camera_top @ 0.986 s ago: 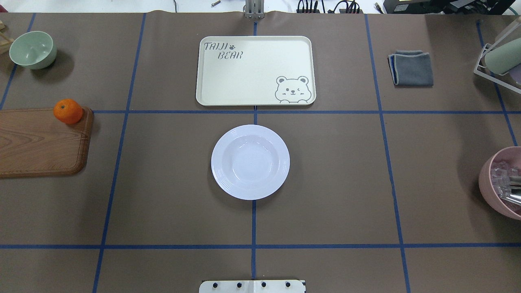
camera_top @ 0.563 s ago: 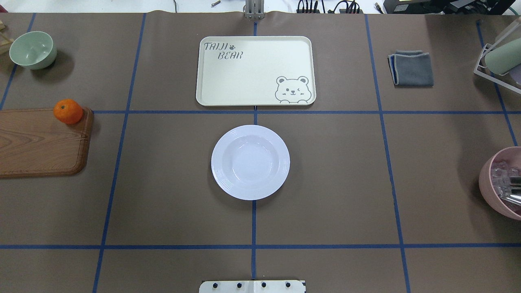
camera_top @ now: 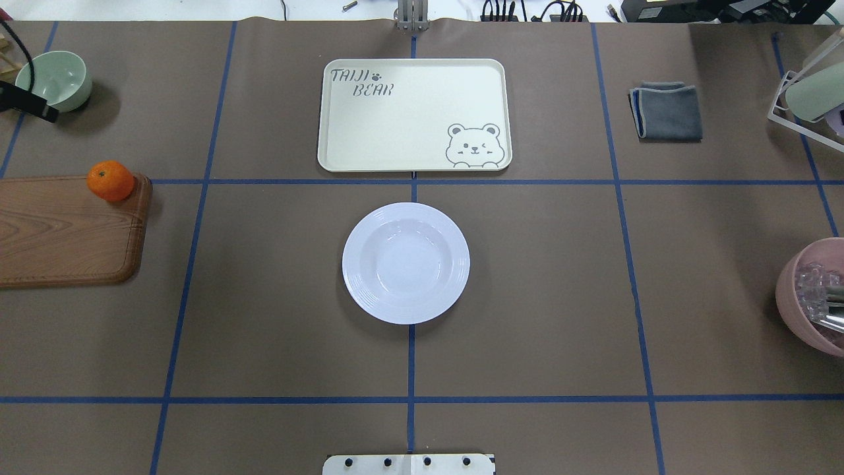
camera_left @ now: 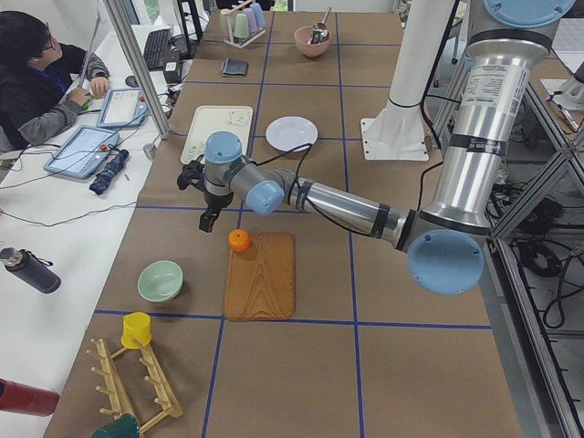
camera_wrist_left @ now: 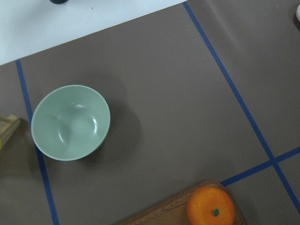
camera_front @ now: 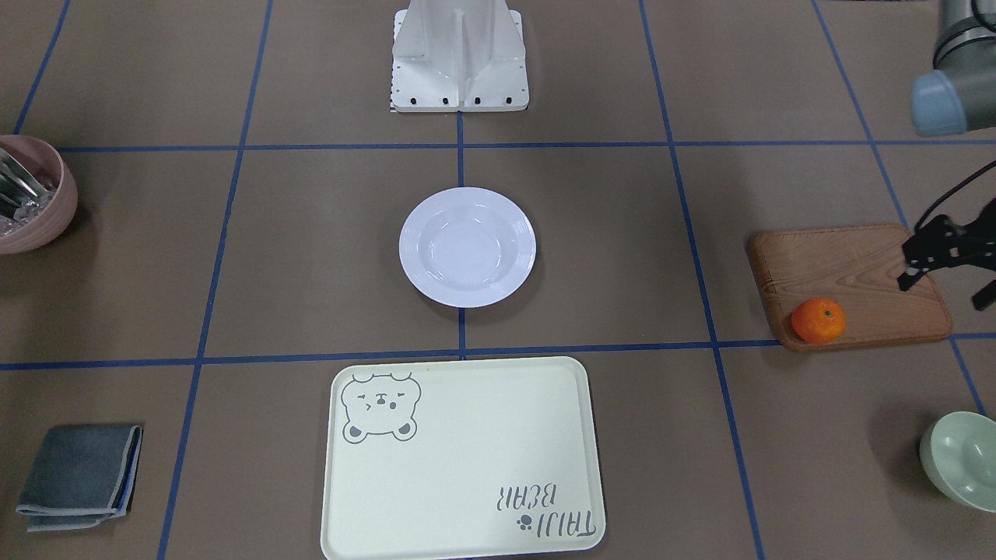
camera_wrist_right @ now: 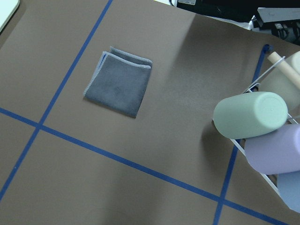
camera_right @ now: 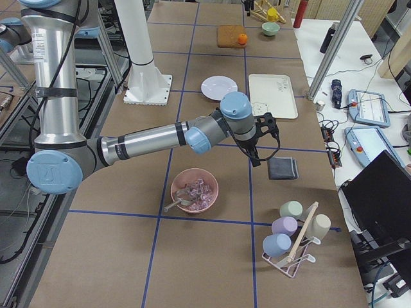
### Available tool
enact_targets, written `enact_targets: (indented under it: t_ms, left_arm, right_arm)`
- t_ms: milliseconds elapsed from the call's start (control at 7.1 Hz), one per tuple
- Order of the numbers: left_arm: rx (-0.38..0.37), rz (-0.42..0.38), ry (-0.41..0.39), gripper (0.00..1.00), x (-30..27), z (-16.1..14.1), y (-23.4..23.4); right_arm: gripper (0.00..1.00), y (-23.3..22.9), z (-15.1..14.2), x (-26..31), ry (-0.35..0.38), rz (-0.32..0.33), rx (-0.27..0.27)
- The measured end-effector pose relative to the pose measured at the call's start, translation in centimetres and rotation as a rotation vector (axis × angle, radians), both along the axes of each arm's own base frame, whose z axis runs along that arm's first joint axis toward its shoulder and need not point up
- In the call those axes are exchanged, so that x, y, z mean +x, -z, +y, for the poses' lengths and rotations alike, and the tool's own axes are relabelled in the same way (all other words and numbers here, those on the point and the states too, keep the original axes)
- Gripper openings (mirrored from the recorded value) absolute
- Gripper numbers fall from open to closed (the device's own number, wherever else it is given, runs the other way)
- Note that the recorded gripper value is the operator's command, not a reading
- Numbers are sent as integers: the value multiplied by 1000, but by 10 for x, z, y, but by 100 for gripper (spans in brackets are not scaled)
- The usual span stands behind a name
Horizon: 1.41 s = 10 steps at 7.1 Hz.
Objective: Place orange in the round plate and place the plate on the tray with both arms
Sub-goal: 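Lower the left gripper onto the orange on the wooden board and grasp it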
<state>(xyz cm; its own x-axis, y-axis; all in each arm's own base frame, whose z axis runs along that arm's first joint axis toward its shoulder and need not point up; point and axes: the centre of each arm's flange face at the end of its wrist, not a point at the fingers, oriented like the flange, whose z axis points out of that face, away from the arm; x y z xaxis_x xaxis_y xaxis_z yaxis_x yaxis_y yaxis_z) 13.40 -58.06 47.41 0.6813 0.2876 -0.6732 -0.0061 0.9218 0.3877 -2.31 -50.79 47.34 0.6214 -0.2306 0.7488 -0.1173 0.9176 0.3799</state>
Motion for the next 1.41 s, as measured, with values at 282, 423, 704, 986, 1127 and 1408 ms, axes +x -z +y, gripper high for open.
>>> enact_targets:
  t_ms: [282, 423, 704, 986, 1127, 1408]
  left_arm:
    - [-57, 4, 21, 99, 58, 3, -21]
    - [-60, 8, 20, 99, 68, 3, -33]
    - [-63, 9, 9, 99, 79, 5, -46]
    - [-76, 1, -13, 99, 92, 10, -56]
    - [-83, -7, -20, 99, 98, 12, -62]
    - [-82, -39, -29, 97, 116, 16, -72]
  right_arm:
    - [98, 37, 11, -86, -95, -84, -127]
    - [98, 48, 20, -120, -105, -98, -163]
    - [99, 53, 32, -157, -92, -98, -190]
    - [99, 52, 37, -168, -82, -92, -192]
    - [99, 52, 38, -171, -82, -88, -191]
    - [99, 50, 38, -172, -82, -83, -192]
